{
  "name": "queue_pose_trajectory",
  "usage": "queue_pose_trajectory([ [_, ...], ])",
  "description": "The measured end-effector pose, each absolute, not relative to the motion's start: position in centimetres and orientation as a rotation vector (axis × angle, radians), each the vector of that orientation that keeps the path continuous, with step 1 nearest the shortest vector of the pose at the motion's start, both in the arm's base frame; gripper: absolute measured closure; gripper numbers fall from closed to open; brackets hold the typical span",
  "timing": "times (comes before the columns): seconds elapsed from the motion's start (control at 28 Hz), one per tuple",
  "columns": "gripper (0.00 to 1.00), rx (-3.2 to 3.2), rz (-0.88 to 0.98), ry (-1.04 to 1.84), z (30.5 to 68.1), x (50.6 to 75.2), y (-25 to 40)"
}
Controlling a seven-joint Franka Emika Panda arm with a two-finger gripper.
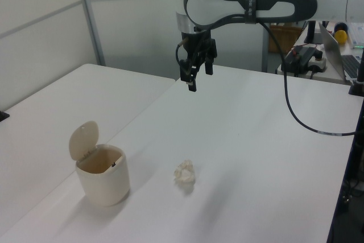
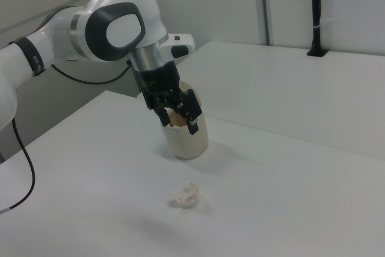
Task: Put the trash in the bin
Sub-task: 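Move the open gripper down over the crumpled white paper ball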
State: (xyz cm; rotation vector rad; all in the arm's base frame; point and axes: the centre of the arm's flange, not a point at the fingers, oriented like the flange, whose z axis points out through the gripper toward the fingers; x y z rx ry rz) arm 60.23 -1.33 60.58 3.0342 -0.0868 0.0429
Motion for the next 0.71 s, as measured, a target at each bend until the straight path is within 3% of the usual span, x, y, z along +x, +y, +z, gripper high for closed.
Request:
queue_pose_trajectory([
  [0.39,0.00,3.036,-0.010,-0.065,59.2,60.4,-0.8],
  [0.57,0.00,3.049,-0.104,0.040,55.7,61.3,1.5],
  [0.71,0.00,3.037,-0.227,0.143,50.7,62.4,5.3],
])
